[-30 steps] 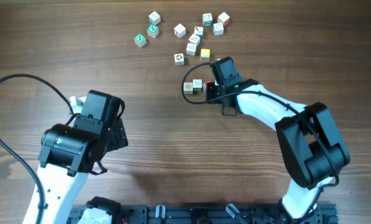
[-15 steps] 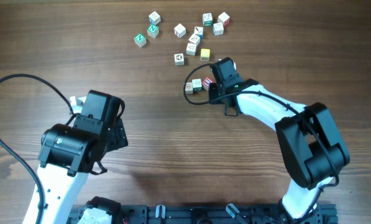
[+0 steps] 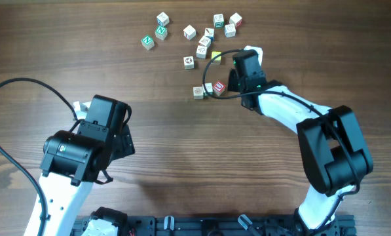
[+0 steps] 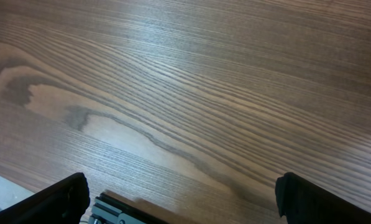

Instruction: Form a horizontal line

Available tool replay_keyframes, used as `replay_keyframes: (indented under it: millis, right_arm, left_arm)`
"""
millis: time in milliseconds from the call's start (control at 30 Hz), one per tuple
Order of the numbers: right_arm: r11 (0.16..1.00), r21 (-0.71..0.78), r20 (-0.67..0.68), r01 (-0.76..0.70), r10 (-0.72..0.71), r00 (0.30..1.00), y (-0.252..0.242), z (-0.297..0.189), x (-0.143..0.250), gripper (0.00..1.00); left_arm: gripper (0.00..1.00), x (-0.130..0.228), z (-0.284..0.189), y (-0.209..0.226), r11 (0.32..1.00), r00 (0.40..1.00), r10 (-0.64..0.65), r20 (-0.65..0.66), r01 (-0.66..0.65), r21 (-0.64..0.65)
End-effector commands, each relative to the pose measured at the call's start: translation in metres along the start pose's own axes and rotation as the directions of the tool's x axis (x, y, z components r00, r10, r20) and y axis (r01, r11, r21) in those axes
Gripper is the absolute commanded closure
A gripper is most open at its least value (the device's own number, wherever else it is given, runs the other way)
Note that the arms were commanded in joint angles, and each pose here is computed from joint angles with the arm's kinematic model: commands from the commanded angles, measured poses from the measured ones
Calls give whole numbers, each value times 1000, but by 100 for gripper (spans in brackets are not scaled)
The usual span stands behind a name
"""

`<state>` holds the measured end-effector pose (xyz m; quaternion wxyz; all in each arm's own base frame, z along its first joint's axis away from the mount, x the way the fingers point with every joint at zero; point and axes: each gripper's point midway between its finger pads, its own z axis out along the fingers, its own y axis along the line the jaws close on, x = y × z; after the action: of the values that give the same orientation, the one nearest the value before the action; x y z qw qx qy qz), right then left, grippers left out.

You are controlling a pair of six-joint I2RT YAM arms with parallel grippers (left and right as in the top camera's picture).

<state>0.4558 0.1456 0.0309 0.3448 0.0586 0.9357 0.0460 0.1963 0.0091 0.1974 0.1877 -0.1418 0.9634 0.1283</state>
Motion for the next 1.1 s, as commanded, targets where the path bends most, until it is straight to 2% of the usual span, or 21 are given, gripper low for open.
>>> replay_keyframes:
  millis: [0,133,400,667,1067]
  right_arm:
    - [997,-79,-38,-19,16,999,12,8,10,96]
    - [989,-145,-64,-22,13,998,24,18,20,96]
    - [988,-151,-87,-22,9,996,24,25,29,96]
    - [961,-275,-148,-34,-7,989,46,19,39,96]
    - [968,-249,-217,-40,-16,976,39,18,57,96]
  left_arm:
    - [0,1,0,2,1000,1000,-22,3,22,-2]
    - [0,1,0,2,1000,1000,-22,3,22,-2]
    - [0,1,0,2,1000,1000,-22,3,22,-2]
    - [0,1,0,2,1000,1000,-22,3,22,-2]
    - [0,1,0,2,1000,1000,-22,3,22,-2]
